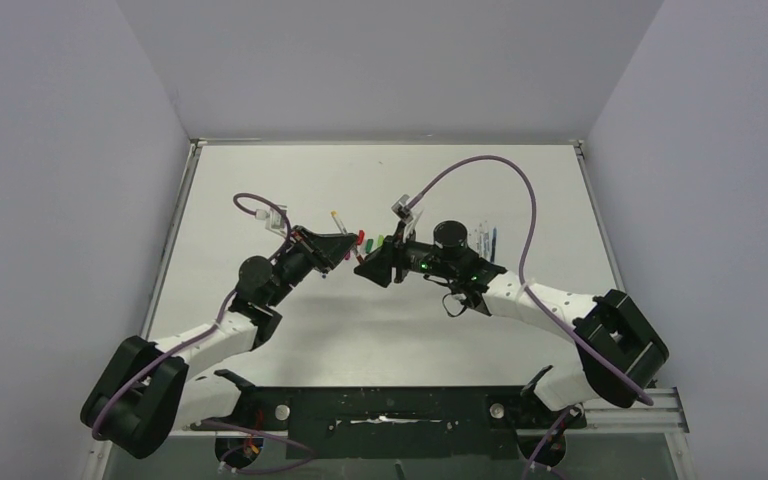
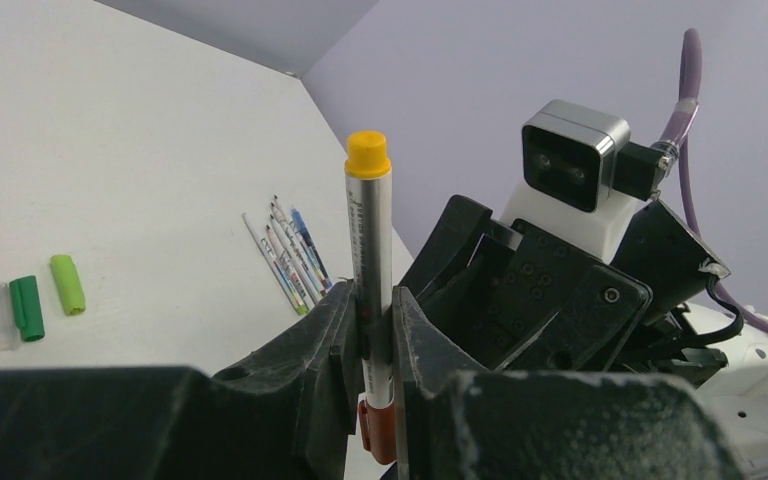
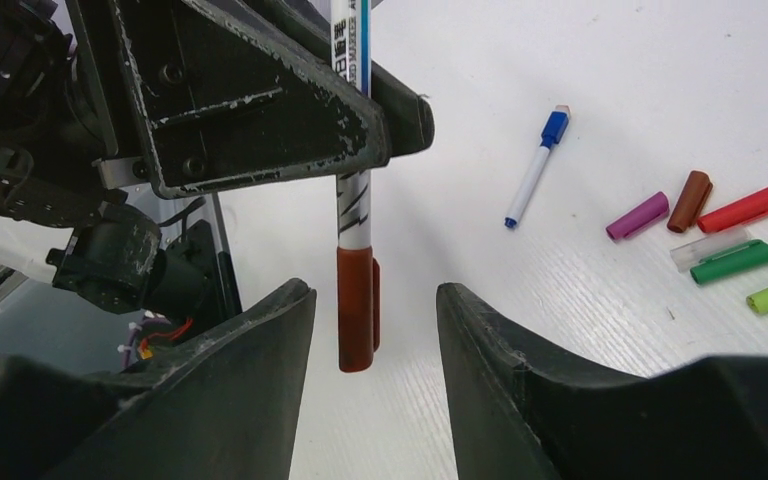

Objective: Open the pen caps

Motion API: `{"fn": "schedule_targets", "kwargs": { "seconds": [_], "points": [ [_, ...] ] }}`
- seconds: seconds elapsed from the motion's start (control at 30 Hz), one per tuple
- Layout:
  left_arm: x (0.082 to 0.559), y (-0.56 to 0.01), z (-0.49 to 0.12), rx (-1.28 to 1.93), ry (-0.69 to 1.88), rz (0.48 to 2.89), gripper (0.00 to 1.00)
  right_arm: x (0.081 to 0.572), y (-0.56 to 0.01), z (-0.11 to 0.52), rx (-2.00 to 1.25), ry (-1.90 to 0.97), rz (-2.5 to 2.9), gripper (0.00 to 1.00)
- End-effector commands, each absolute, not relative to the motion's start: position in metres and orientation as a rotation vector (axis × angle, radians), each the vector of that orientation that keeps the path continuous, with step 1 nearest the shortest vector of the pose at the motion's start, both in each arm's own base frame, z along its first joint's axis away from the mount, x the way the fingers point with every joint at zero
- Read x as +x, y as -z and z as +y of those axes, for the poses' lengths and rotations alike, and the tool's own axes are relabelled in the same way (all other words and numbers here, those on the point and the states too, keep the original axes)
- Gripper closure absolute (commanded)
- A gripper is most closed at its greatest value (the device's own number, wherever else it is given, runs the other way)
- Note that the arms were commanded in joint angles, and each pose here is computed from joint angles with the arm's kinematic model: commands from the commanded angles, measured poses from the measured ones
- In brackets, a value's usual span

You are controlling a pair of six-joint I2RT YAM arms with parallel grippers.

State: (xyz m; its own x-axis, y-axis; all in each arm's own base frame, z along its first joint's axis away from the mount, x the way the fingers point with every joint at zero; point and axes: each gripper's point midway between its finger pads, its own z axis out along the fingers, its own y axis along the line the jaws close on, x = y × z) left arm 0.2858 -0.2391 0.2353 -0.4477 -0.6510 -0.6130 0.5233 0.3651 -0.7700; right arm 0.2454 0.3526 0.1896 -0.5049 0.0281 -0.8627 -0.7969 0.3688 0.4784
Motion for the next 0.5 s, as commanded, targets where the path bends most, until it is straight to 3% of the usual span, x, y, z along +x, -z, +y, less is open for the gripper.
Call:
{"fn": "schedule_targets", "kwargs": {
  "seconds": [0.0,0.1,0.27,0.47],
  "points": [
    [0.284,-0.274,-0.243,-0.060,1.409,1.409,0.90,0.256,-0.222,0.363,-0.693,-1.214,1.689,0.53],
    [0.284,-0.273,-0.243,-0.062,1.419,1.410,0.90,0.257,-0.223,0.364,-0.698,-1.208,1.690,0.62],
    [0.285,-0.272,-0.241,-0.070,1.420,1.410,0.90,0.254,-0.218,0.364,-0.706,-1.206,1.700,0.90],
    [0.288,-0.270,-0.233,-0.100,1.411,1.396,0.91,0.245,-0.205,0.365,-0.718,-1.207,1.734,0.99]
  ]
}}
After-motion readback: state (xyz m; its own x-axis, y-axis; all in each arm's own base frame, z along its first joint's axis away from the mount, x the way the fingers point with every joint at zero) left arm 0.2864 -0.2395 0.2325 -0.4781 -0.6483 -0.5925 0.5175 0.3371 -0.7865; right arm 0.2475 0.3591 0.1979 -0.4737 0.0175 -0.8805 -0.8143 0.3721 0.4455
